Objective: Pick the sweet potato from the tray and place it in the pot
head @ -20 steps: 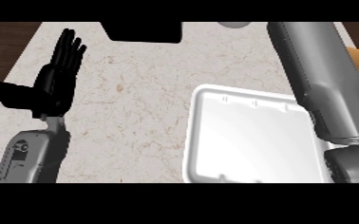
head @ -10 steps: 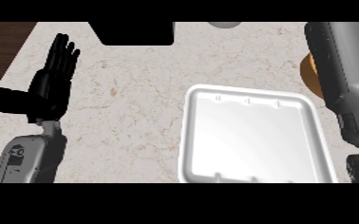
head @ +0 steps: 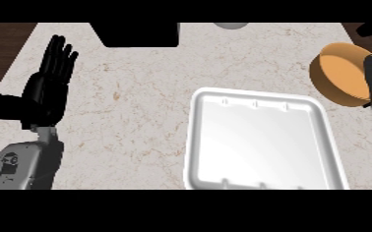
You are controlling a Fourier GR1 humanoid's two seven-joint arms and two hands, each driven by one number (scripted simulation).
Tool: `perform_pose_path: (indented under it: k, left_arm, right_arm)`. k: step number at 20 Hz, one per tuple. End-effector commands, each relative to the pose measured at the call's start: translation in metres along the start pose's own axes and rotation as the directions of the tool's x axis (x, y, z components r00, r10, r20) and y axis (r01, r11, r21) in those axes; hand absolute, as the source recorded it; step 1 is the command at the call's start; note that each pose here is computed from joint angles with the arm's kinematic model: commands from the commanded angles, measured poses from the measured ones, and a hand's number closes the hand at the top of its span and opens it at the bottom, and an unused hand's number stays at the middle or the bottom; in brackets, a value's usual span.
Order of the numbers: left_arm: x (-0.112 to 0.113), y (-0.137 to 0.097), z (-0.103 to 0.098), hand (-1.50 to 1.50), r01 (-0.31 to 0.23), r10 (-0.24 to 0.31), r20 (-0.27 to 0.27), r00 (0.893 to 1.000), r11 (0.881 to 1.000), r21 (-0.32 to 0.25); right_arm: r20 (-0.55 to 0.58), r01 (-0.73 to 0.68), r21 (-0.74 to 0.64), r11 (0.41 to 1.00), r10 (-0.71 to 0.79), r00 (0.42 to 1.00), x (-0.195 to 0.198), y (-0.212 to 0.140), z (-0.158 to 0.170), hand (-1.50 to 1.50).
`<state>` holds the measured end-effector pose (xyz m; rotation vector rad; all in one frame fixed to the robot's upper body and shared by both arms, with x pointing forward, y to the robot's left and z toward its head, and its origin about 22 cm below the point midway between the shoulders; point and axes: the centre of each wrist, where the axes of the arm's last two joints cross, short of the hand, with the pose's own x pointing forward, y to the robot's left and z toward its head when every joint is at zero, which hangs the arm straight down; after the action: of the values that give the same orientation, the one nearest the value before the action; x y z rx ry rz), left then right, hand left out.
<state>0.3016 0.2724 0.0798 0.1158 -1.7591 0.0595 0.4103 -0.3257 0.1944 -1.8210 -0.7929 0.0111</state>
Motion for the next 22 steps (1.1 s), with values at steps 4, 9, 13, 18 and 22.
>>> perform_pose_path:
  k: [4,9,13,18,22]
  left_arm:
    - [-0.004,-0.013,-0.004,0.00,0.017,-0.017,-0.001,1.000,1.000,-0.006]
    - [-0.003,0.000,-0.008,0.00,-0.013,0.013,0.007,1.000,1.000,-0.011]
    - [-0.009,0.008,0.007,0.00,0.009,-0.009,-0.003,1.000,1.000,-0.018]
    - [0.011,-0.010,-0.006,0.00,-0.010,0.010,0.007,1.000,1.000,-0.013]
    - [0.000,-0.018,-0.008,0.00,-0.001,0.001,0.021,1.000,1.000,-0.015]
  right_arm:
    - [-0.019,-0.021,0.002,1.000,0.021,1.000,-0.045,0.013,-0.035,1.50]
    - [-0.050,-0.052,0.092,0.994,0.056,0.997,-0.078,0.050,-0.040,1.50]
    - [-0.196,0.116,0.230,0.966,-0.071,0.978,-0.096,0.062,-0.040,1.50]
    - [-0.139,0.202,0.347,0.916,-0.163,0.977,-0.116,0.078,-0.044,-1.50]
    - [-0.065,0.252,0.274,0.928,-0.244,0.968,-0.108,0.069,-0.054,-1.50]
